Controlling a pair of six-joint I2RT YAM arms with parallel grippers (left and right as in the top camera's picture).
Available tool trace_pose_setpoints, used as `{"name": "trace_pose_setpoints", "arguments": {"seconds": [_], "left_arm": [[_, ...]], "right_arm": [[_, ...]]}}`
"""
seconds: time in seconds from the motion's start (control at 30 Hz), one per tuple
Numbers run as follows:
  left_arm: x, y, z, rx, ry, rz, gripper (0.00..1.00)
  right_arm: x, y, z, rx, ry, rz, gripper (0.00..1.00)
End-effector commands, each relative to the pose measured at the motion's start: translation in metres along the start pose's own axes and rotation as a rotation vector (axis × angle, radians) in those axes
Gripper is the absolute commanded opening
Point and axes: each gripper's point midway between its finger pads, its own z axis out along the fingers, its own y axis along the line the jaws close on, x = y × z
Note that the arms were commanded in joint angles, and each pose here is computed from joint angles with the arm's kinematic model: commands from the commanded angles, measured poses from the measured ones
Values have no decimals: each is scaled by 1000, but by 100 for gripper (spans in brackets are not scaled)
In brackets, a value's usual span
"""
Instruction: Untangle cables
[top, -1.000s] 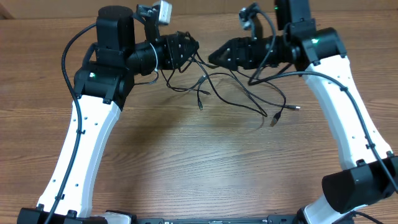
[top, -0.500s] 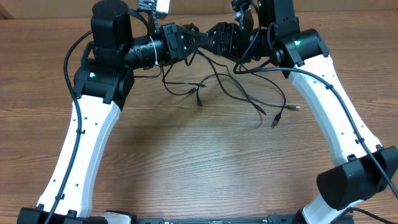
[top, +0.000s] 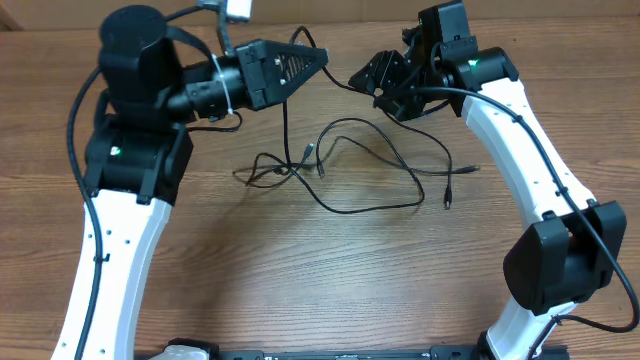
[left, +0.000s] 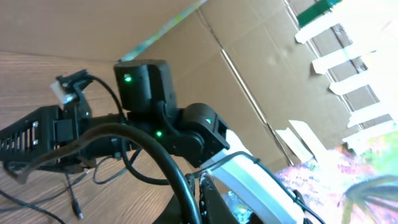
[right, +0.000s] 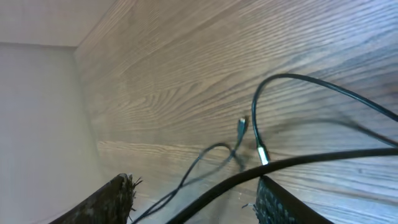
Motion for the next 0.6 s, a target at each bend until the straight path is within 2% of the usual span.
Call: {"name": "trace_pose_setpoints", "arguments": {"seconds": [0.0, 0.07, 0.2, 0.33, 0.43, 0.57], "left_arm": [[-7, -12, -11, 26, -10, 24, 4], [-20, -15, -18, 24, -60, 74, 4], [-57, -33, -36, -12, -254, 209, 4], [-82, -56, -58, -81, -434, 326, 4], [-81, -57, -62, -123, -433, 362, 4], [-61, -22, -55, -233, -328, 327, 4]], "right_arm": [[3, -3, -2, 24, 1, -45, 62], [5, -10, -2, 58, 3, -42, 62], [4, -28, -6, 132, -3, -14, 62], [4, -39, -11, 154, 15, -60, 66], [5, -45, -14, 167, 33, -136, 68], [9, -53, -17, 186, 66, -211, 68]]}}
